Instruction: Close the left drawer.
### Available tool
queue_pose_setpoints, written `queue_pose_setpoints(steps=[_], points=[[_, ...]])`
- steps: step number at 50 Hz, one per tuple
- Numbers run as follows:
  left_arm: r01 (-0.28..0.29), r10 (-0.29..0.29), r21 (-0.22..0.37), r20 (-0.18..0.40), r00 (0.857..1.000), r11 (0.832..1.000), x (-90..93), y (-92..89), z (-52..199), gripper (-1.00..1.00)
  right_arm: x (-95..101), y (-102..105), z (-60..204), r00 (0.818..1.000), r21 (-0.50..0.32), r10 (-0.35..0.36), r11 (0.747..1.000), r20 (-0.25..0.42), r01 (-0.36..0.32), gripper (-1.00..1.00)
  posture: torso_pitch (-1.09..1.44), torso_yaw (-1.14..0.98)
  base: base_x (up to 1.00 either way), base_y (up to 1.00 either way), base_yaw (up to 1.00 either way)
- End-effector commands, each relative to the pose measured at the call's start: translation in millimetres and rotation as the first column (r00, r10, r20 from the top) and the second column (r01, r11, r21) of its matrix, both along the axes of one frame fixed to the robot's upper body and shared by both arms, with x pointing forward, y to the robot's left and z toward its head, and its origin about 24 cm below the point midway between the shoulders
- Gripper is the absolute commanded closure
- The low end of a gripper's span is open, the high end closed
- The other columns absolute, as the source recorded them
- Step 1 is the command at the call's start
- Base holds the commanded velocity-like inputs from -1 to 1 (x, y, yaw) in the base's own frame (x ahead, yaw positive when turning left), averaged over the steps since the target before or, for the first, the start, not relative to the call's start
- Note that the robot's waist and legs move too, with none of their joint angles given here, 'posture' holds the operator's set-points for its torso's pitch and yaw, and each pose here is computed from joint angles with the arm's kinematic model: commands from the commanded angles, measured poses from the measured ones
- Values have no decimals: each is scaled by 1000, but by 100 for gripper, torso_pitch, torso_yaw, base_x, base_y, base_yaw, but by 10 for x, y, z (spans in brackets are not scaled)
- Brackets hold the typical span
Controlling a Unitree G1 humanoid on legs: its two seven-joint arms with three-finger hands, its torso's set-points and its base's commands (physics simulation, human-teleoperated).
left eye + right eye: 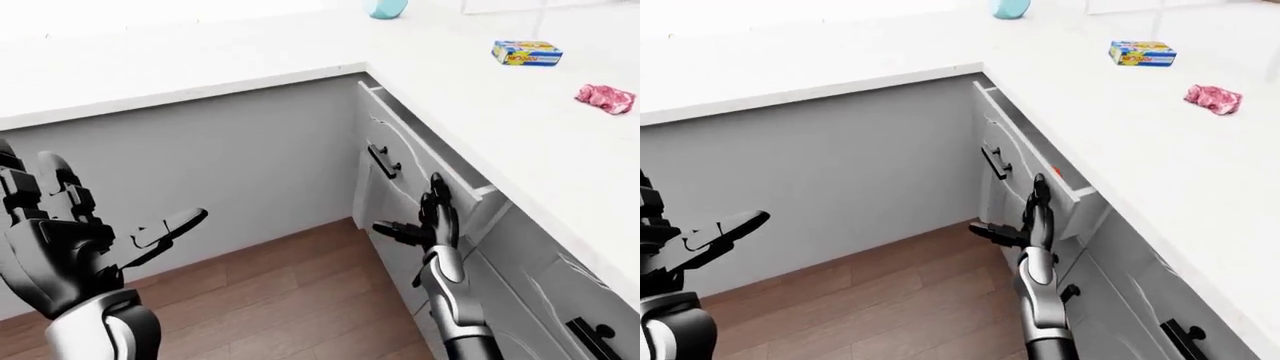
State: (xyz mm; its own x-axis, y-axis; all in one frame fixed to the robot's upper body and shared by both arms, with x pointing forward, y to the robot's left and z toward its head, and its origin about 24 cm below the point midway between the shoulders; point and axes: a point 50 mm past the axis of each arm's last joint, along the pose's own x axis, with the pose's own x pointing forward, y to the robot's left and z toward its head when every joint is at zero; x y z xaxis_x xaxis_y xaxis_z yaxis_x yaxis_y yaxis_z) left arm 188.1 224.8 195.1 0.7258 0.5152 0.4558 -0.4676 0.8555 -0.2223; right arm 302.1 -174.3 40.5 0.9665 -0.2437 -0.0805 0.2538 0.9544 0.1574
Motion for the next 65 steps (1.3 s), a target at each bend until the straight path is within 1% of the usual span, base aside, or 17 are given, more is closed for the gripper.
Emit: queue_pose_setpoints(steps=[1, 2, 3, 6, 10, 17, 23, 26, 38, 44, 55, 61, 65], points=[[2, -3, 26, 68, 998, 1000, -50, -20, 110, -100, 49, -162, 285, 986, -12, -80, 997, 144, 83, -100, 0, 0, 0, 0, 0], [-1, -1, 27, 71, 998, 1000, -54, -15, 119, -100, -18, -396, 301, 979, -13, -146, 989, 143, 149, -100, 0, 0, 0, 0, 0], [-2, 0, 27, 71, 997, 1000, -55, -15, 122, -100, -25, -422, 309, 978, -14, -153, 987, 144, 157, -100, 0, 0, 0, 0, 0], [-2, 0, 28, 71, 997, 1000, -54, -18, 120, -100, -41, -465, 337, 974, -20, -166, 985, 151, 171, -100, 0, 0, 0, 0, 0], [-2, 1, 26, 71, 997, 1000, -53, -15, 121, -100, -35, -466, 324, 974, -23, -168, 985, 150, 173, -100, 0, 0, 0, 0, 0], [-3, 1, 26, 72, 997, 1000, -55, -15, 119, -100, -53, -563, 353, 969, -28, -192, 980, 158, 199, -100, 0, 0, 0, 0, 0], [-4, 2, 25, 73, 997, 1000, -58, -13, 120, -100, -94, -715, 386, 958, -45, -231, 969, 167, 242, -100, 0, 0, 0, 0, 0], [-3, 1, 26, 72, 997, 1000, -56, -15, 117, -100, -139, -830, 398, 950, -53, -263, 960, 171, 275, -100, 0, 0, 0, 0, 0], [-4, 2, 27, 73, 997, 1000, -54, -13, 120, -100, -271, -1069, 376, 930, -75, -326, 937, 170, 342, -100, 0, 0, 0, 0, 0], [-3, 1, 25, 73, 997, 1000, -57, -13, 121, -100, -332, -1149, 365, 921, -83, -352, 926, 168, 369, -100, 0, 0, 0, 0, 0], [-3, 1, 26, 73, 997, 1000, -61, -13, 125, -100, -368, -1180, 363, 918, -96, -361, 920, 165, 379, -100, 0, 0, 0, 0, 0], [-4, 2, 26, 74, 997, 1000, -62, -14, 127, -100, -384, -1226, 360, 913, -102, -372, 915, 165, 391, -100, 0, 0, 0, 0, 0], [-3, 1, 25, 73, 997, 1000, -57, -16, 125, -100, -404, -1262, 384, 907, -107, -385, 908, 170, 405, -100, 0, 0, 0, 0, 0]])
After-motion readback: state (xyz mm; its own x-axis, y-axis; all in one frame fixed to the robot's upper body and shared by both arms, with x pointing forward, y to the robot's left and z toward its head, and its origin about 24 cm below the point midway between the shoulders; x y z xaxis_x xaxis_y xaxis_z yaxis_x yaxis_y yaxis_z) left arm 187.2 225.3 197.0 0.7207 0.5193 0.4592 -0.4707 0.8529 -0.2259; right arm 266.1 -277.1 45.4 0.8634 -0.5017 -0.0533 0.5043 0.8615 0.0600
